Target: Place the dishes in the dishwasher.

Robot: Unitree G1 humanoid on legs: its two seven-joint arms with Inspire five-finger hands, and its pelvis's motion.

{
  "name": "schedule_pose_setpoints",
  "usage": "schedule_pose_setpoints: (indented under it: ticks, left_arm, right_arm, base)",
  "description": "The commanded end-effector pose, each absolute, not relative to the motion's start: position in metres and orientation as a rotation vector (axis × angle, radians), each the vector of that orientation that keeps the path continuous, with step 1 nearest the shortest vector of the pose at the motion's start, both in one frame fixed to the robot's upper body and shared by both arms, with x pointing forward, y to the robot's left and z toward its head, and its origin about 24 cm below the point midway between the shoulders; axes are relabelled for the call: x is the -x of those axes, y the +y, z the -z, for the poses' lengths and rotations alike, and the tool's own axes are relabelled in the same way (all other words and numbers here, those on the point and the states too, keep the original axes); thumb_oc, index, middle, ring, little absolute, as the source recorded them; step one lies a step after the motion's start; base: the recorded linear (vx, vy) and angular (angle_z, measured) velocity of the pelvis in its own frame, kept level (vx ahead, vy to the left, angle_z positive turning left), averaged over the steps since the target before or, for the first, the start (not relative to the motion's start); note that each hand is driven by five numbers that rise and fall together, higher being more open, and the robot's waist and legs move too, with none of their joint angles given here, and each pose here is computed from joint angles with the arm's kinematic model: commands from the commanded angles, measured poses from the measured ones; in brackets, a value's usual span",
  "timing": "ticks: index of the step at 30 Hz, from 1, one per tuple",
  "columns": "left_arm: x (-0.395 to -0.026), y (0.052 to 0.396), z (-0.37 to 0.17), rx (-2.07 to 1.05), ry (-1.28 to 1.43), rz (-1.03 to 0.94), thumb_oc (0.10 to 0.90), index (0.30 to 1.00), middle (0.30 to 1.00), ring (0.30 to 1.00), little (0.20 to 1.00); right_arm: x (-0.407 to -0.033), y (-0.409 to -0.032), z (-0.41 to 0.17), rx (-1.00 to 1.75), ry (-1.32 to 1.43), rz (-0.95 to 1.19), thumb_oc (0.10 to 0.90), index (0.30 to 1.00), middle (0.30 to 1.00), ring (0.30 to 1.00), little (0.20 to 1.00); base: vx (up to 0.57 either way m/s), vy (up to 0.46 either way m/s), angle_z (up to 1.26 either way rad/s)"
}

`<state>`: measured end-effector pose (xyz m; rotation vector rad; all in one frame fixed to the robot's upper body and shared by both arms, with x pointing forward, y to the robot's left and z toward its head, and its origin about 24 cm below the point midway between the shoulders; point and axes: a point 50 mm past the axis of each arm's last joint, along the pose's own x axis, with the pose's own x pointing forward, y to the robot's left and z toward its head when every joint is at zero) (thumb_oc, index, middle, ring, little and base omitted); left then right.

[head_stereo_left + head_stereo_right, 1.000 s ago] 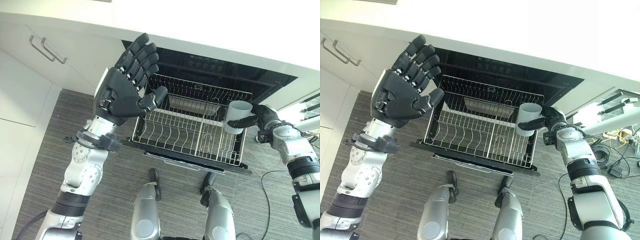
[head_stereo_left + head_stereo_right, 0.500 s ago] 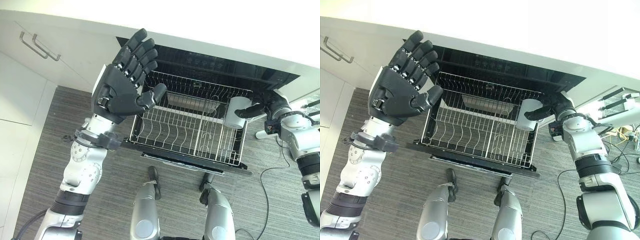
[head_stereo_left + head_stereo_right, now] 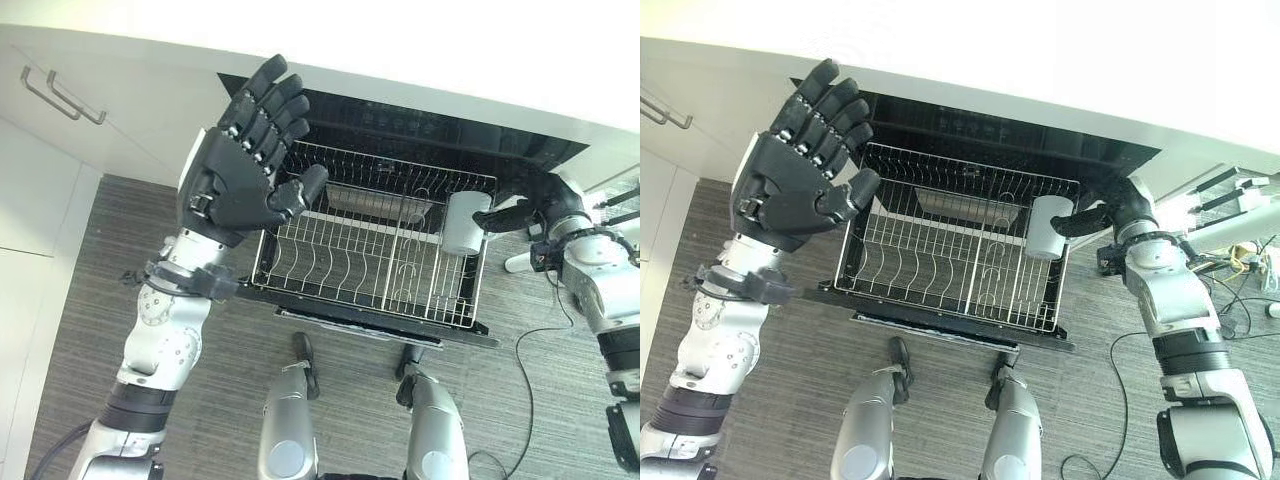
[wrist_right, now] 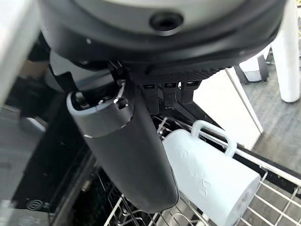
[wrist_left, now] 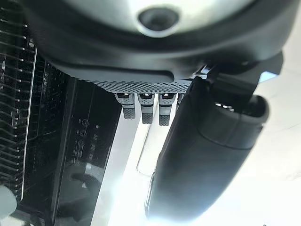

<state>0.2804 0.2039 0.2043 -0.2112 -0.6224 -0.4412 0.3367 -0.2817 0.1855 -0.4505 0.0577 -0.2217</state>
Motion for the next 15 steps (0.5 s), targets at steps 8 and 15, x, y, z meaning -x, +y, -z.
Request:
schedule_pose_setpoints:
  ticks: [8,15]
  left_arm:
    - [-0.231,0.218,-0.243,0.183,-0.999,0.366,0.800,0.900,0.900,0.900,0.900]
    - [-0.222,0.222,-0.228,0.133,-0.957,0.354,0.800,0.900,0.900,0.900,0.900]
  right_arm:
    - [-0.299,-0.271,-0.204,0.375,-0.247,0.326,0.800,0.900,0.900,0.900,0.900]
    - [-0.278,-0.272,-0.171,0.213,-0.223,0.258,0.800,0.900,0.900,0.900,0.900]
  base:
    - [0.04,0.084,0.00]
    - [0.03,0.242,-0.01]
